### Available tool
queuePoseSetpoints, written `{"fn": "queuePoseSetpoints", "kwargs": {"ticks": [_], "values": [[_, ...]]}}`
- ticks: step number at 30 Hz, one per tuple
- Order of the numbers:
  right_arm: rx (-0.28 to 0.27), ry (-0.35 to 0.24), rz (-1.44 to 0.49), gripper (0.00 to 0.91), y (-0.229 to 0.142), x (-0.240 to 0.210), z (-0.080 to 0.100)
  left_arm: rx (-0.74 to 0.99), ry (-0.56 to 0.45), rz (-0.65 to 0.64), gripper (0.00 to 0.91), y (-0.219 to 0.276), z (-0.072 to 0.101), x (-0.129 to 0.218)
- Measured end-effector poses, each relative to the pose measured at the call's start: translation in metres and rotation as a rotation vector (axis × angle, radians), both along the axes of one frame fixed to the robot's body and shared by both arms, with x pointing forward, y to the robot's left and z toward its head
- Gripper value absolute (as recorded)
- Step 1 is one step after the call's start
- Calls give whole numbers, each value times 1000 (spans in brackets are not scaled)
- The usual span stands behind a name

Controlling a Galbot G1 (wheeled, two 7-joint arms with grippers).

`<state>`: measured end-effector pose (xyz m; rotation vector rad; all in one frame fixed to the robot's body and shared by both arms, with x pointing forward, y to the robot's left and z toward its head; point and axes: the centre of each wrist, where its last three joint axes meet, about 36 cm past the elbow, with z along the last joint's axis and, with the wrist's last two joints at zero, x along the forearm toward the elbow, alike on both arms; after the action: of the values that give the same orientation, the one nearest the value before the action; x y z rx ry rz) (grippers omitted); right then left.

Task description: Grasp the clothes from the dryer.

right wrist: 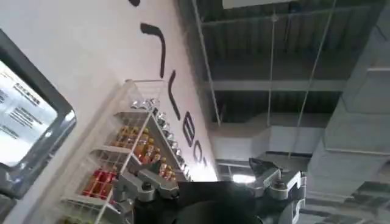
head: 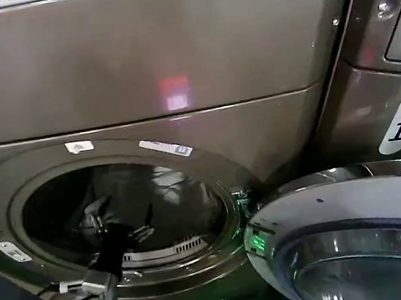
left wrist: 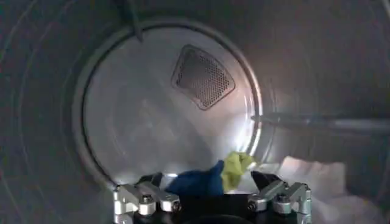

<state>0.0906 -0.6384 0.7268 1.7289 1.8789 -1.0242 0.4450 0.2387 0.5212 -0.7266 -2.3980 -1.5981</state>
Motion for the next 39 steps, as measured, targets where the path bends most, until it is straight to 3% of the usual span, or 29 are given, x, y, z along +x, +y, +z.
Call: {"fn": "queuePoseSetpoints", "kwargs": {"ticks": [8,13,39], "values": [[-2,5,-5,907,2,-3,1,147,139,-76,907,1,19,47],[0,15,3,907,2,-1,0,205,209,-104,907,-3,21,71],[-8,55,23,907,8,1,5,243,503,-116,907,-8,-22,149]]}}
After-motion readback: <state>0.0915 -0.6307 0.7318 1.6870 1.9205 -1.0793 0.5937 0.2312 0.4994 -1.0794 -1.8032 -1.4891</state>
